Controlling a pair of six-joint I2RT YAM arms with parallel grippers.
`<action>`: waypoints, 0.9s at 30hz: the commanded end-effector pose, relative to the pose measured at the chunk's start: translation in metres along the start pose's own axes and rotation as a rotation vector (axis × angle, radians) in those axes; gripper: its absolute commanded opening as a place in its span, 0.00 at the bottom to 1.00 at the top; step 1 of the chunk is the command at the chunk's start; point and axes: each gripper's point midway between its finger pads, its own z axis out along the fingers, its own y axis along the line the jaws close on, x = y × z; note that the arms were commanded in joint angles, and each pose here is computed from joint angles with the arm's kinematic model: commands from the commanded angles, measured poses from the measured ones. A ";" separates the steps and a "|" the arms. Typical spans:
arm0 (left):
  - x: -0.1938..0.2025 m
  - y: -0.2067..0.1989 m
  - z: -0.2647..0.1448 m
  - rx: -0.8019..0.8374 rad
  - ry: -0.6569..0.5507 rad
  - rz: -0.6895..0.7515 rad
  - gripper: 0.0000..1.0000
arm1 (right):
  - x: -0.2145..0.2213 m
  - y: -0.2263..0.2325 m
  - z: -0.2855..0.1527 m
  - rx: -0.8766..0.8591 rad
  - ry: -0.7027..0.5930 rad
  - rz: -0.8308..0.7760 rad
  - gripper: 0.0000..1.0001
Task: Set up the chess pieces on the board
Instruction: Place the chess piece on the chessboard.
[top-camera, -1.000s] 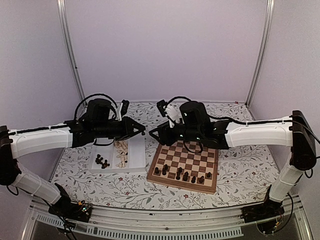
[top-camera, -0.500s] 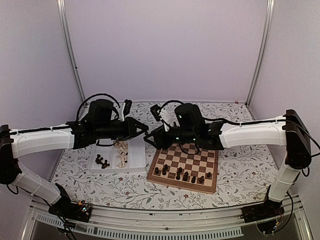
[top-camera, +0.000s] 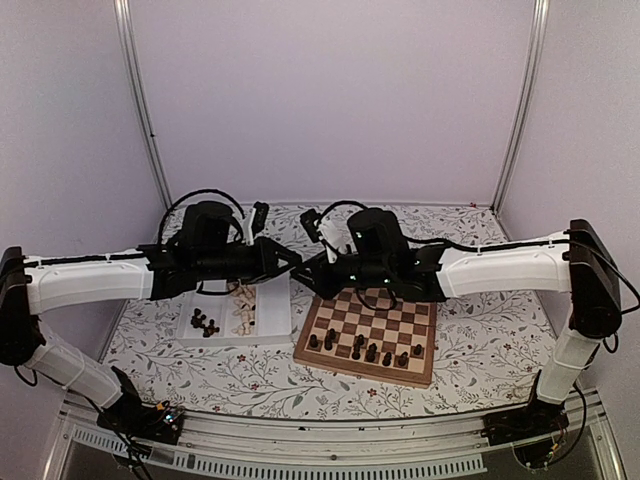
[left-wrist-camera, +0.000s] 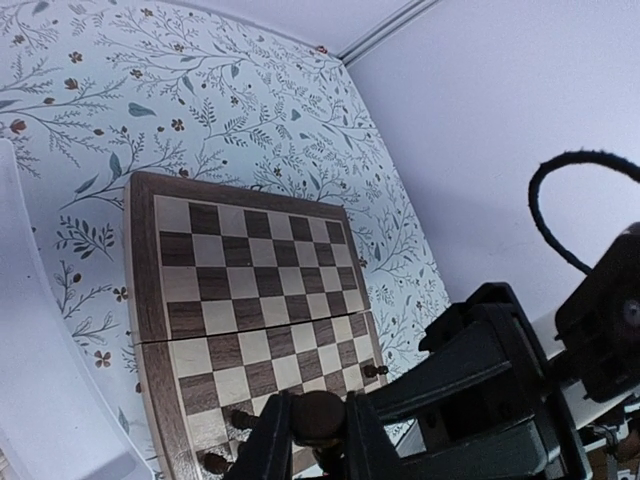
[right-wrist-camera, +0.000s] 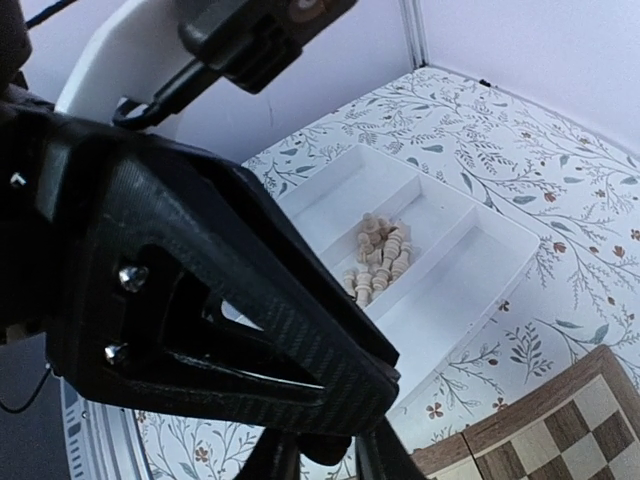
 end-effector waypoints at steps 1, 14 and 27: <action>0.006 -0.010 0.004 0.028 0.019 0.009 0.19 | -0.015 0.001 0.001 0.014 -0.051 0.003 0.11; 0.039 -0.011 -0.051 -0.067 0.167 0.963 0.43 | 0.070 0.027 -0.041 -0.228 0.264 -0.070 0.06; 0.111 -0.049 -0.064 -0.065 0.142 1.763 0.42 | 0.096 0.074 -0.089 -0.520 0.371 -0.012 0.07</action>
